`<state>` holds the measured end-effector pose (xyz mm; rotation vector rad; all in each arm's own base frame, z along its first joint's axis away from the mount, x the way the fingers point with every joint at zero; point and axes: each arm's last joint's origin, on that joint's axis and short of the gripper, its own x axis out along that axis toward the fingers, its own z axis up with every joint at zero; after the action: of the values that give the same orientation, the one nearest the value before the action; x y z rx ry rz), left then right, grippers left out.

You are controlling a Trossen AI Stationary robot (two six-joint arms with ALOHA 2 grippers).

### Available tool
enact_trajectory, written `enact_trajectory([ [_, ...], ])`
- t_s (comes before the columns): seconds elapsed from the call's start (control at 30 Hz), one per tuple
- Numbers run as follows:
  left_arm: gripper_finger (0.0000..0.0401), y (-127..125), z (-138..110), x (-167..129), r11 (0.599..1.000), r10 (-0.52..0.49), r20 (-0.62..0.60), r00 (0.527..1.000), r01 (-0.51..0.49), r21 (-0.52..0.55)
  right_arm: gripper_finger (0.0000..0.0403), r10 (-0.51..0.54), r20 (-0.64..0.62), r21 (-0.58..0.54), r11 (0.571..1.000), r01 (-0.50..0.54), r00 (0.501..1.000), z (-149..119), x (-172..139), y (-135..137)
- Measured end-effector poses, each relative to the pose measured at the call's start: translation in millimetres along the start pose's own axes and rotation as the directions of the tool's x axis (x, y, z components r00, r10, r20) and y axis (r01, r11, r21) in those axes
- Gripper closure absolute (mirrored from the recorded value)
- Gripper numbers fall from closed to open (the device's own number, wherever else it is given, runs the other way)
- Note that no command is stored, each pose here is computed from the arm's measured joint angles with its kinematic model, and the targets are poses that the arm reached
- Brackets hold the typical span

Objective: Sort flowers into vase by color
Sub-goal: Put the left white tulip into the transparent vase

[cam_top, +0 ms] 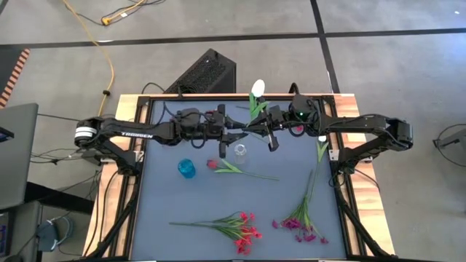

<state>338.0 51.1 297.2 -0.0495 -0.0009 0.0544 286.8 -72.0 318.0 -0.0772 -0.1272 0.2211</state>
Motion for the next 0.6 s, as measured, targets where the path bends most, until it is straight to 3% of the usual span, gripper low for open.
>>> enact_trajectory([
  [0.3,0.0266,3.6,-2.6,10.8,0.999,-0.016,-0.124,0.992,0.020,0.034,0.0363,0.000,-0.036,0.051,0.999,0.001,0.999,-3.7,-0.5,-0.4],
  [0.47,0.0266,2.6,10.6,4.0,0.999,-0.015,-0.087,0.996,0.019,0.041,0.0363,-0.007,-0.037,0.045,0.999,0.008,0.999,-3.8,-1.7,-2.5],
  [0.6,0.0266,2.6,7.7,4.1,0.999,-0.016,-0.105,0.994,0.020,0.037,0.0363,-0.012,-0.044,0.049,0.999,0.014,0.999,-4.6,-2.6,-4.0],
])
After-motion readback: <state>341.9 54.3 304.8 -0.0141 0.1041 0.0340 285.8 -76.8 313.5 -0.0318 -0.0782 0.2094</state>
